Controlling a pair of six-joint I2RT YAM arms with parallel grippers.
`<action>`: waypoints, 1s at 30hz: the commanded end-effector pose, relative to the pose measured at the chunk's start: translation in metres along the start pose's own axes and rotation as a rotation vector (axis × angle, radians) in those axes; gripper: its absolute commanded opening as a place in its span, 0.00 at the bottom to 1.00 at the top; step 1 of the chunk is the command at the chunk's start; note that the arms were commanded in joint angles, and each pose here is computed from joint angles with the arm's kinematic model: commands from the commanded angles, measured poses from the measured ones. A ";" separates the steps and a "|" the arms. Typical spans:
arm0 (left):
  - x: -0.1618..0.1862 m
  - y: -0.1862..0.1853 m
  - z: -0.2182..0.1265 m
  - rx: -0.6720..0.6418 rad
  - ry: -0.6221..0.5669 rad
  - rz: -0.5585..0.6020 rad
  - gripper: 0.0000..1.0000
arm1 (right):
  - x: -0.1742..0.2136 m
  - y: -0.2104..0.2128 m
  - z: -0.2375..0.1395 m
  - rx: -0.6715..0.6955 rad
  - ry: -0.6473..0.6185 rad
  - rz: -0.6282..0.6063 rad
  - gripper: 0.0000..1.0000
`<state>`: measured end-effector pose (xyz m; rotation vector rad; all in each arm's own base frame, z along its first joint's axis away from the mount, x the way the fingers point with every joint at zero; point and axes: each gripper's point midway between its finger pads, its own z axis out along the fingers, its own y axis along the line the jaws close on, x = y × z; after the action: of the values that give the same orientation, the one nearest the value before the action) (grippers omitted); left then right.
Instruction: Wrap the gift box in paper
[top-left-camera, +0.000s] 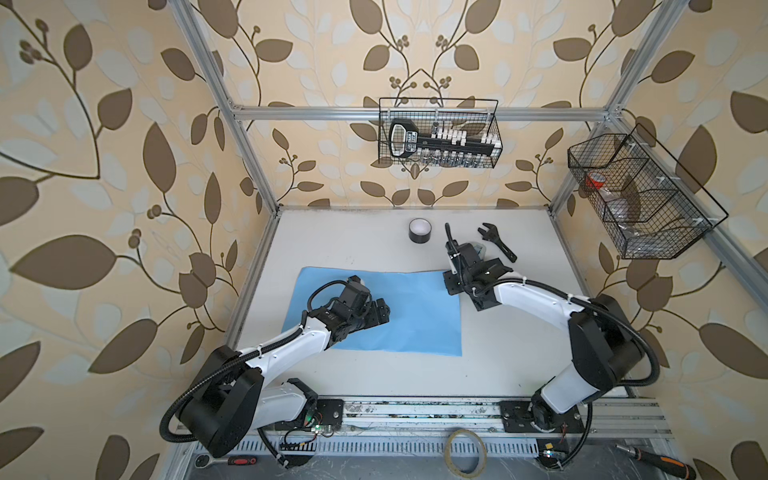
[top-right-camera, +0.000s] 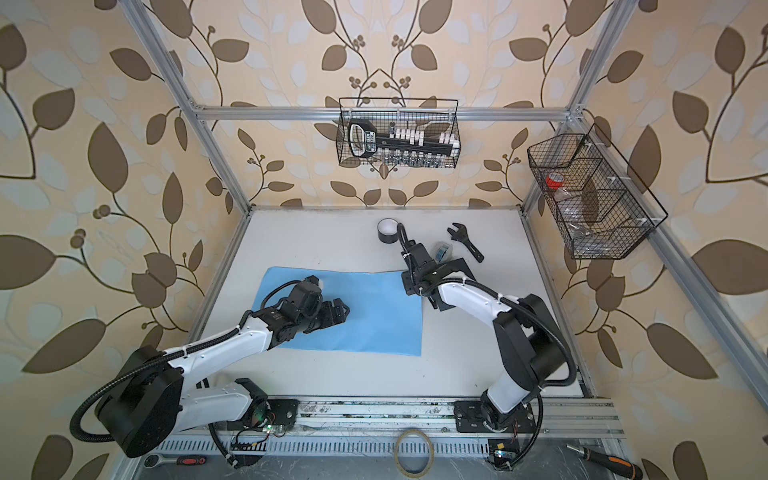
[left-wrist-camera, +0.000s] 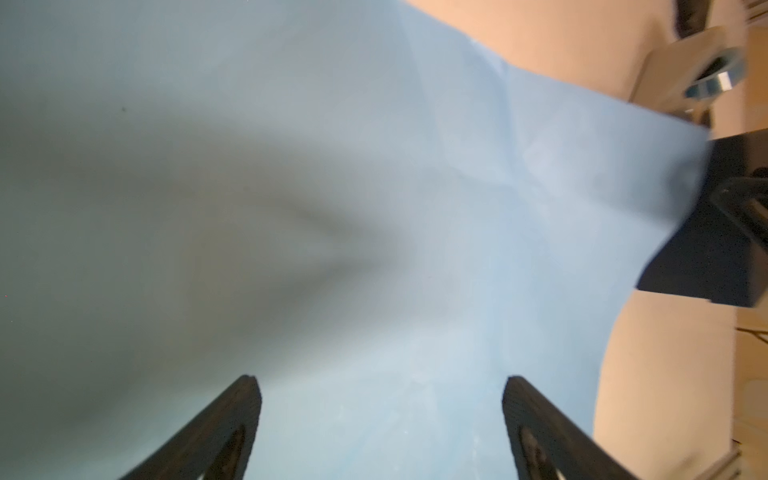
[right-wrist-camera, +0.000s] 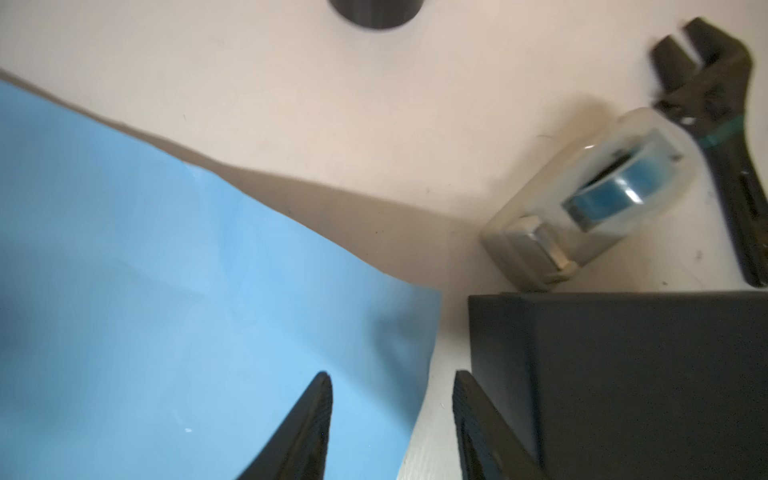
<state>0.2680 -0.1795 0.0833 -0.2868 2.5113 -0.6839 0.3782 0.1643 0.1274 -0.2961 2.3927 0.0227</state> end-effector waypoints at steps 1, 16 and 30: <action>-0.017 -0.048 -0.012 0.138 -0.034 0.005 0.93 | -0.003 -0.047 -0.021 0.047 -0.046 0.106 0.73; 0.000 -0.133 0.024 0.253 0.101 0.109 0.93 | 0.039 -0.139 0.022 -0.054 0.017 0.564 0.99; 0.019 -0.201 0.086 0.337 0.273 0.196 0.92 | 0.086 -0.109 -0.036 -0.191 -0.141 0.704 0.82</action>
<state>0.3103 -0.3637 0.0989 0.0822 2.6002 -1.0067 0.3136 0.0434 0.0998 0.4113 2.2853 0.5689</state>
